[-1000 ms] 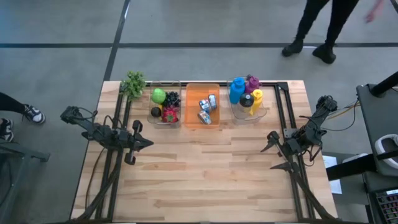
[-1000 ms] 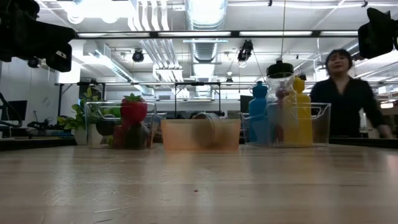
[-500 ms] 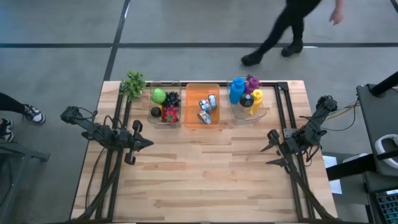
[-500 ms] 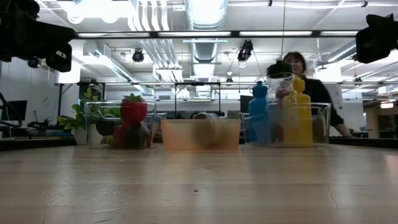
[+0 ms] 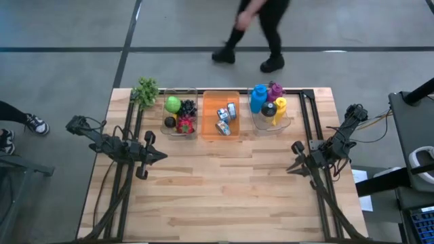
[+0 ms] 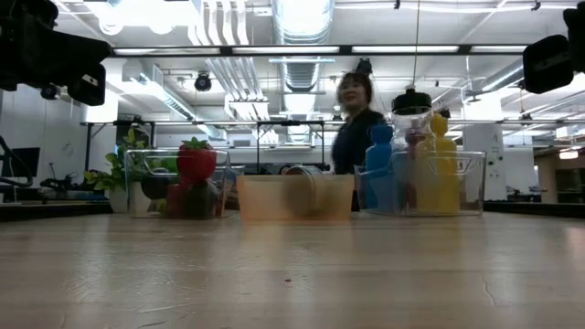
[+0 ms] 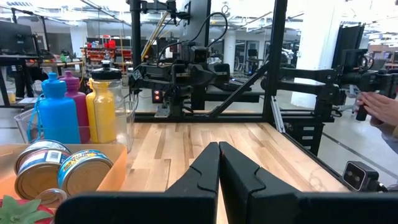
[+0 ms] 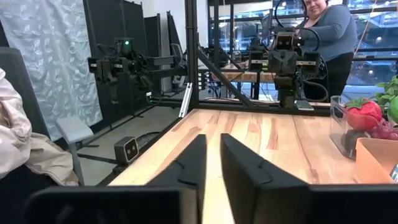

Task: Pick & Place Food Item
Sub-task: Return to Home Position

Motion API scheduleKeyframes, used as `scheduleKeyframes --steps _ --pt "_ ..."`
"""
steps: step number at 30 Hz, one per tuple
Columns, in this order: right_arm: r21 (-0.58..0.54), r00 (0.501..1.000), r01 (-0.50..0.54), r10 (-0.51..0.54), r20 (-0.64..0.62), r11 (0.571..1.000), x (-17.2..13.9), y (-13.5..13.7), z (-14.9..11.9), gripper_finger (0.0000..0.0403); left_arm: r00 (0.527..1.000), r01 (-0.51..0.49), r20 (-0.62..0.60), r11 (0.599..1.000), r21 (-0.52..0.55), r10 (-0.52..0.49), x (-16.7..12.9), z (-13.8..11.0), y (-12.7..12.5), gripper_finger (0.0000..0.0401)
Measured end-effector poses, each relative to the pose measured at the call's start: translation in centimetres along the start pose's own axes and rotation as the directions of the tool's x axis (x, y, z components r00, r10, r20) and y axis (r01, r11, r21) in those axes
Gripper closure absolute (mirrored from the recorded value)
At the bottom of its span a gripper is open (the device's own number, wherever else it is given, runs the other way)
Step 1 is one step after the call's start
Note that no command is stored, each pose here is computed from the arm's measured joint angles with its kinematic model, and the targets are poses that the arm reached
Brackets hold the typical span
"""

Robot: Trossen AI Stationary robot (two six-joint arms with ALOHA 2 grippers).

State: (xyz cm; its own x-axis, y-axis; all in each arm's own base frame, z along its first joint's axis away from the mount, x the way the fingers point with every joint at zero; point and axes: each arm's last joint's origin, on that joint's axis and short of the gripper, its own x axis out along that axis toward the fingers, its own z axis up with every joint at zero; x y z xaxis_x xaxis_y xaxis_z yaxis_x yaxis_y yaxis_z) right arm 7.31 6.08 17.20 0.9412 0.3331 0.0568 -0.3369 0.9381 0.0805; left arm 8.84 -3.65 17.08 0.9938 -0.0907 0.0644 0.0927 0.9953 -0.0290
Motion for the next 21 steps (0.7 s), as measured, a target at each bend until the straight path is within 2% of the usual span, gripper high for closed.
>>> scheduleKeyframes --steps 4,21 --pt "0.0 1.0 -0.002 0.002 0.0 1.0 0.0 0.0 0.0 0.039 1.0 0.0 0.0 1.0 0.0 0.0 0.0 0.0 0.0 0.0386" --pt "0.0 1.0 -0.006 0.006 0.0 1.0 0.0 0.02 0.0 0.0394 1.0 0.0 0.0 1.0 0.0 0.0 0.0 0.0 0.0 0.0386"
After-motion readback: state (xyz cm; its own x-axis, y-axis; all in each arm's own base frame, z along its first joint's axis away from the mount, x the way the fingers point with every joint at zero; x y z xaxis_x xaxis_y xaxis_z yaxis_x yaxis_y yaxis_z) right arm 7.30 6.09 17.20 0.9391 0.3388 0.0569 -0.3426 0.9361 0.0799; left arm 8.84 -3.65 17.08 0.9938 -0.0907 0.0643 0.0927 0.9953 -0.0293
